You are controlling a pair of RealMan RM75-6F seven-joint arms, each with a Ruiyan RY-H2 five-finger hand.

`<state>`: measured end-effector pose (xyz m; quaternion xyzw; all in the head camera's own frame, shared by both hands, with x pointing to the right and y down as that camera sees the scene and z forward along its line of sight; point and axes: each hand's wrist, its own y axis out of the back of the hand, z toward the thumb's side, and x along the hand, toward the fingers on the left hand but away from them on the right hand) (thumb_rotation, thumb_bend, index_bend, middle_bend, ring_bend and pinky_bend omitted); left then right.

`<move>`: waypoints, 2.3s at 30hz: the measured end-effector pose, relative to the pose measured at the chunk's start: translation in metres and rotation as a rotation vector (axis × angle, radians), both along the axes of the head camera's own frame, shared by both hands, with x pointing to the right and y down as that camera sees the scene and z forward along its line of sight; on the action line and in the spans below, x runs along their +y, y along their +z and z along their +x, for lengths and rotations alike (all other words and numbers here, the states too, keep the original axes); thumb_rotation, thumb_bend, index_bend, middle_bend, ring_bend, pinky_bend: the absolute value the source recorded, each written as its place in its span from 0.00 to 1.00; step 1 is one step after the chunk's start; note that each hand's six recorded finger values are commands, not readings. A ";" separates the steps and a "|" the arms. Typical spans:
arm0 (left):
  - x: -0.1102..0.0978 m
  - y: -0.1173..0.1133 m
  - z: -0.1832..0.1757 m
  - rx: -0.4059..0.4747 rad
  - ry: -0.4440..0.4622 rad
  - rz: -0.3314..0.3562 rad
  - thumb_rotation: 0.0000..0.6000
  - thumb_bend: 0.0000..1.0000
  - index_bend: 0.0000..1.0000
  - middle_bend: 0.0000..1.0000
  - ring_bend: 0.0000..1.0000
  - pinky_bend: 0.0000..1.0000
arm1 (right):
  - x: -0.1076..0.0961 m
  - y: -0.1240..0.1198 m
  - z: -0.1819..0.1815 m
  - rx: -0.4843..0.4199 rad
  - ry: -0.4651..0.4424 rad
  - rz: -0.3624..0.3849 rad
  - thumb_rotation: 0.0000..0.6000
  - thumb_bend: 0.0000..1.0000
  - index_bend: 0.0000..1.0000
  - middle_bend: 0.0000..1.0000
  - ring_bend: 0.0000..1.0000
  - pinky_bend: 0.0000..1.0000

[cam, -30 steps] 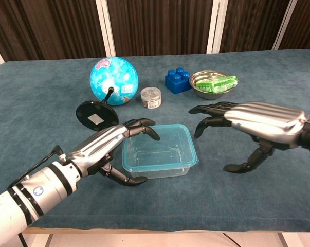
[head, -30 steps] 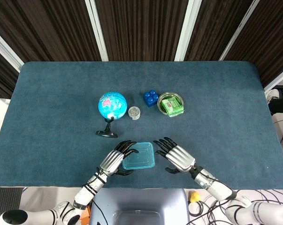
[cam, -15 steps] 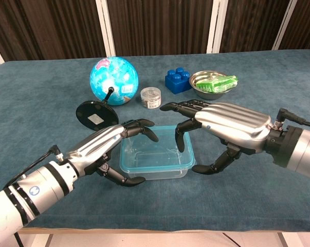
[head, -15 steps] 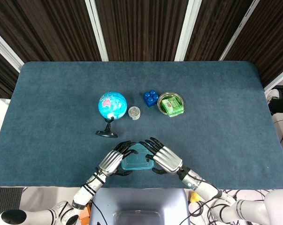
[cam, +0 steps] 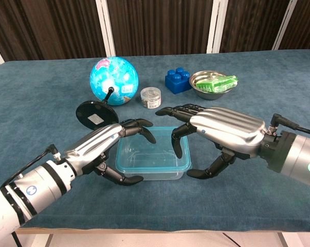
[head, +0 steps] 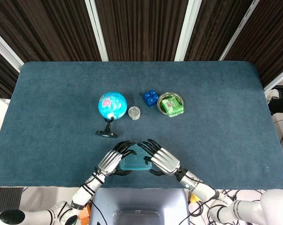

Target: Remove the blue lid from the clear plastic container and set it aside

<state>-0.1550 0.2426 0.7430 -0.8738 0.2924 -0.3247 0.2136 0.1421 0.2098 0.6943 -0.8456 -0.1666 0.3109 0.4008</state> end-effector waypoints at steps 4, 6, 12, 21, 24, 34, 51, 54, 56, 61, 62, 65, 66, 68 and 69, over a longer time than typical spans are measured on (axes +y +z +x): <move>-0.001 0.001 -0.001 -0.003 -0.005 0.000 1.00 0.20 0.35 0.23 0.06 0.11 | 0.001 -0.003 0.002 -0.002 -0.004 0.003 1.00 0.18 0.51 0.02 0.00 0.00; -0.002 0.001 -0.001 -0.003 -0.005 0.000 1.00 0.20 0.35 0.23 0.06 0.11 | 0.001 -0.004 0.002 -0.005 -0.003 0.006 1.00 0.18 0.51 0.02 0.00 0.00; -0.002 0.000 -0.002 -0.004 -0.003 0.004 1.00 0.21 0.35 0.23 0.06 0.12 | 0.002 -0.003 0.002 -0.003 -0.004 0.000 1.00 0.18 0.51 0.02 0.00 0.00; 0.000 0.000 -0.002 -0.003 0.004 0.001 1.00 0.21 0.35 0.23 0.07 0.12 | 0.000 -0.001 -0.005 -0.011 0.014 -0.001 1.00 0.18 0.57 0.03 0.00 0.00; 0.000 0.000 -0.002 -0.004 0.004 -0.001 1.00 0.21 0.35 0.23 0.07 0.12 | -0.001 0.000 -0.007 -0.011 0.021 0.001 1.00 0.18 0.58 0.03 0.00 0.00; -0.001 0.001 -0.005 -0.006 0.002 -0.001 1.00 0.21 0.35 0.23 0.07 0.12 | -0.001 0.002 -0.009 -0.006 0.021 0.001 1.00 0.18 0.58 0.03 0.00 0.00; 0.009 0.003 -0.005 -0.021 0.064 0.000 1.00 0.23 0.40 0.34 0.14 0.12 | -0.010 -0.004 -0.009 -0.007 0.041 0.011 1.00 0.18 0.59 0.03 0.00 0.00; 0.010 0.004 -0.005 -0.024 0.070 0.000 1.00 0.23 0.41 0.38 0.16 0.13 | -0.012 -0.006 -0.010 -0.014 0.043 0.015 1.00 0.18 0.59 0.04 0.00 0.00; 0.010 0.005 -0.006 -0.028 0.073 -0.002 1.00 0.23 0.41 0.38 0.16 0.13 | -0.013 -0.008 -0.010 -0.017 0.045 0.018 1.00 0.18 0.59 0.04 0.00 0.00; 0.010 0.004 -0.007 -0.029 0.074 -0.002 1.00 0.23 0.41 0.39 0.16 0.13 | -0.017 -0.011 -0.011 -0.023 0.046 0.030 1.00 0.18 0.58 0.04 0.00 0.00; 0.010 0.004 -0.007 -0.028 0.075 -0.001 1.00 0.23 0.41 0.39 0.16 0.13 | -0.018 -0.012 -0.011 -0.025 0.046 0.033 1.00 0.18 0.58 0.04 0.00 0.00; 0.010 0.003 -0.007 -0.026 0.076 0.002 1.00 0.23 0.41 0.39 0.16 0.13 | -0.020 -0.014 -0.013 -0.033 0.046 0.041 1.00 0.18 0.57 0.04 0.00 0.00; 0.010 0.003 -0.008 -0.024 0.076 0.005 1.00 0.23 0.41 0.39 0.16 0.13 | -0.020 -0.014 -0.014 -0.037 0.044 0.046 1.00 0.18 0.57 0.04 0.00 0.00; 0.010 0.002 -0.008 -0.020 0.075 0.008 1.00 0.23 0.41 0.39 0.16 0.13 | -0.020 -0.015 -0.016 -0.043 0.038 0.057 1.00 0.18 0.56 0.04 0.00 0.00; 0.009 0.001 -0.008 -0.016 0.073 0.010 1.00 0.23 0.41 0.39 0.16 0.13 | -0.020 -0.016 -0.017 -0.049 0.034 0.065 1.00 0.18 0.56 0.04 0.00 0.00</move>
